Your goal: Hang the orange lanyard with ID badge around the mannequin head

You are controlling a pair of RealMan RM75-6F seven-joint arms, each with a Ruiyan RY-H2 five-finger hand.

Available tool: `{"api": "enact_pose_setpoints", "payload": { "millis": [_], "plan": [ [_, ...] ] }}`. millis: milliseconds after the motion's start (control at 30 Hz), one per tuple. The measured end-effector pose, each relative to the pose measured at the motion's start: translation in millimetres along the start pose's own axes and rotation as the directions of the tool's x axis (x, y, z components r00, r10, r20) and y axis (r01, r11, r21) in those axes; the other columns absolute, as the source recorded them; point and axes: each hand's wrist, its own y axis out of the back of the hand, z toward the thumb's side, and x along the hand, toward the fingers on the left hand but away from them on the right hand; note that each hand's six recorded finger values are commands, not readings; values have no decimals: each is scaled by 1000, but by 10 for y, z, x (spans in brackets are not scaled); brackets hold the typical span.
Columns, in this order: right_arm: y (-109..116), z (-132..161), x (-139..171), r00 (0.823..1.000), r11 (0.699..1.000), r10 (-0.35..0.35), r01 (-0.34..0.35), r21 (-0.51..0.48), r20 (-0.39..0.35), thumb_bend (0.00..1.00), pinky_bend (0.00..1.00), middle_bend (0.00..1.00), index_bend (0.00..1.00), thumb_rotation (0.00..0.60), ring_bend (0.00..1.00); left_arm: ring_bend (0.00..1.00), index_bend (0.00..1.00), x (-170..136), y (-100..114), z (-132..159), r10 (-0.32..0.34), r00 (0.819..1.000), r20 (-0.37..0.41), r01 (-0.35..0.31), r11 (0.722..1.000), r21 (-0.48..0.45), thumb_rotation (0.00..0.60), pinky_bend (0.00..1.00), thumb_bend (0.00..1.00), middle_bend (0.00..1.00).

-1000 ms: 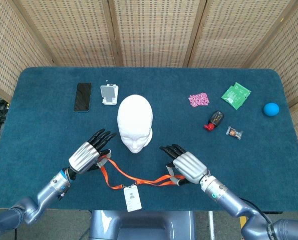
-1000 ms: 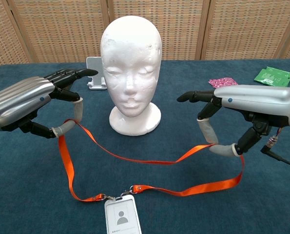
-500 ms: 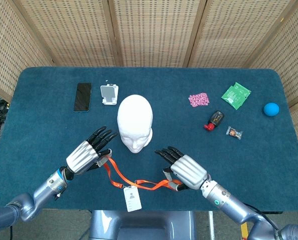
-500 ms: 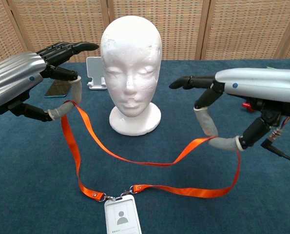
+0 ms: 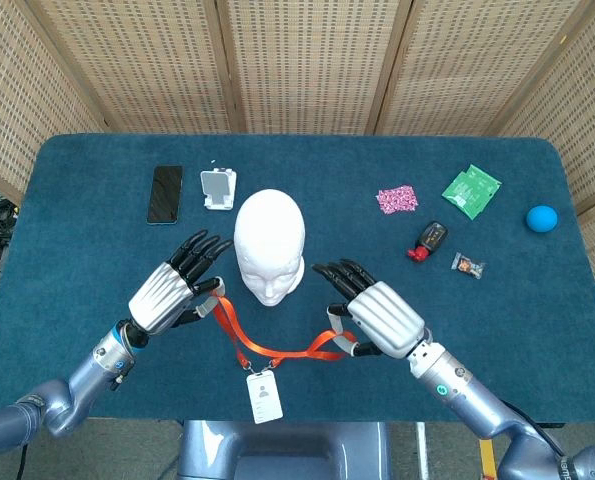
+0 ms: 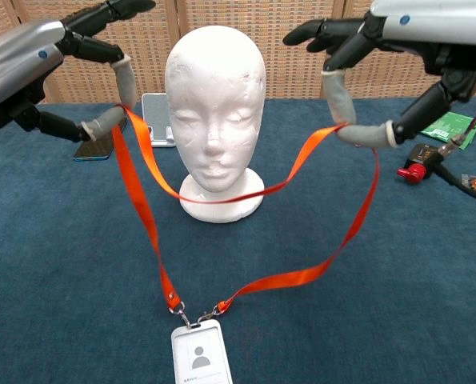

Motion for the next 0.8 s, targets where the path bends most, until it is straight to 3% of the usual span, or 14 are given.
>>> {"api": "enact_pose_setpoints", "payload": {
  "millis": [367,533,800],
  "plan": [
    [605,-238,-236,982,973,-154,170,-157,107,718,0,0,778,600,0,0,692,381,361,-213,24,984,-175,-41,995,-95,600,0,463,0],
    [846,-403,-391,965,950,-197,232,-212,173,718,0,0,778,600,0,0,694,552,455,-344,1,964,-267,-18,998,-63,600,0,463,0],
    [1112,-557,-606,944,922,-227,287,-258,239,718,0,0,775,600,0,0,696,870,556,-527,-29,928,-372,-18,992,-124,600,0,464,0]
  ]
}}
